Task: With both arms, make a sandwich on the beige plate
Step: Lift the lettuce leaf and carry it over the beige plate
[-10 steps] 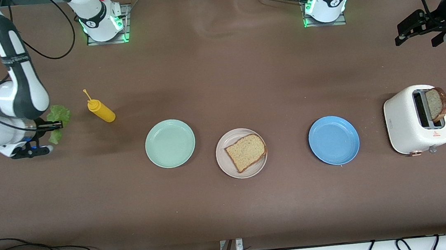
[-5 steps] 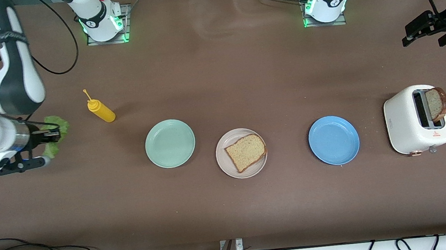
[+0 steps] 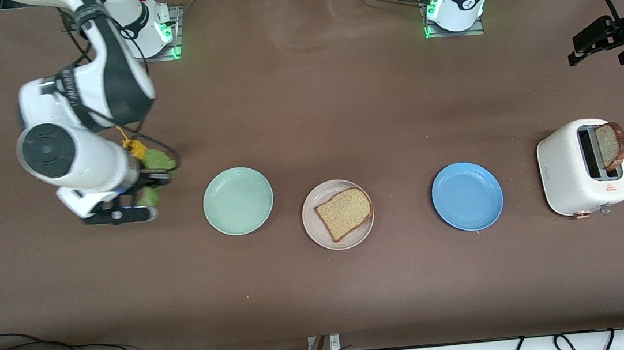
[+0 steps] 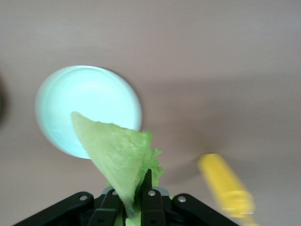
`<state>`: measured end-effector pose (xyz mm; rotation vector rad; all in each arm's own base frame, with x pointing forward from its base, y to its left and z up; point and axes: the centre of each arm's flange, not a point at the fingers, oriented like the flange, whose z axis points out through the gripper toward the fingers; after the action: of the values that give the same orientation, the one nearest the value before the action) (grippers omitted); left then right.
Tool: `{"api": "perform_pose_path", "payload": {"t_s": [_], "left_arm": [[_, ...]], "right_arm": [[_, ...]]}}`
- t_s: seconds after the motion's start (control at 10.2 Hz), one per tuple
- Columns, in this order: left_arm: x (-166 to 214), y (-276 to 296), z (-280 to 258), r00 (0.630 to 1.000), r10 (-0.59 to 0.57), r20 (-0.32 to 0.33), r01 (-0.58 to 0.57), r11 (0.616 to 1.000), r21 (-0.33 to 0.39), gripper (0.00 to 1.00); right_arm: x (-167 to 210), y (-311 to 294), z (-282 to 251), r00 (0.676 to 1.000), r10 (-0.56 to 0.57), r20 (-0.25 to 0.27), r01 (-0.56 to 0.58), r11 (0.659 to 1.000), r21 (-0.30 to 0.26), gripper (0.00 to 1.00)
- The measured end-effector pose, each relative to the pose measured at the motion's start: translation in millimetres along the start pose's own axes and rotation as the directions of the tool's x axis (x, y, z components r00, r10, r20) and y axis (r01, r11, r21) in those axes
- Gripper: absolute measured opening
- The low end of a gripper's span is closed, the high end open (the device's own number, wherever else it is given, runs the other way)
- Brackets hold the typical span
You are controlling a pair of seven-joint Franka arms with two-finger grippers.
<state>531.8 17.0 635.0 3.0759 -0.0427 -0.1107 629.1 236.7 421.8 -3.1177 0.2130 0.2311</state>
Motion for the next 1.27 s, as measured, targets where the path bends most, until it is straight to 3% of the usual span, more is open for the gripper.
{"api": "perform_pose_path", "payload": {"t_s": [0.2,0.29,0.49,0.69,0.98,1.08,1.18,1.27], "left_arm": [[0,-1,0,1.000,-0.002,-0.003,0.002,1.000,0.006,1.00],[1,-1,0,1.000,-0.002,-0.003,0.002,1.000,0.006,1.00],[1,-2,0,1.000,-0.002,-0.003,0.002,1.000,0.006,1.00],[2,-2,1,1.000,-0.003,-0.001,0.003,1.000,0.006,1.00],[3,-2,1,1.000,-0.003,-0.009,0.003,1.000,0.007,1.00],[3,-2,1,1.000,-0.003,-0.010,0.003,1.000,0.007,1.00],[3,-3,1,1.000,-0.004,-0.010,0.004,1.000,0.007,1.00],[4,-3,2,1.000,-0.005,-0.009,0.005,1.000,0.007,1.00]], "right_arm": [[3,-57,16,0.985,0.172,0.013,-0.173,0.980,0.099,0.10],[7,-82,30,0.961,0.277,0.006,-0.275,0.950,0.150,0.10],[19,-124,73,0.862,0.506,0.013,-0.490,0.828,0.273,0.10],[25,-156,122,0.752,0.655,0.072,-0.630,0.683,0.370,0.10],[5,-206,171,0.564,0.792,0.235,-0.794,0.442,0.417,0.10],[-5,-222,183,0.512,0.814,0.275,-0.826,0.380,0.416,0.10],[-18,-237,197,0.486,0.822,0.296,-0.844,0.354,0.402,0.10],[-28,-249,210,0.481,0.823,0.303,-0.850,0.353,0.392,0.10]]}}
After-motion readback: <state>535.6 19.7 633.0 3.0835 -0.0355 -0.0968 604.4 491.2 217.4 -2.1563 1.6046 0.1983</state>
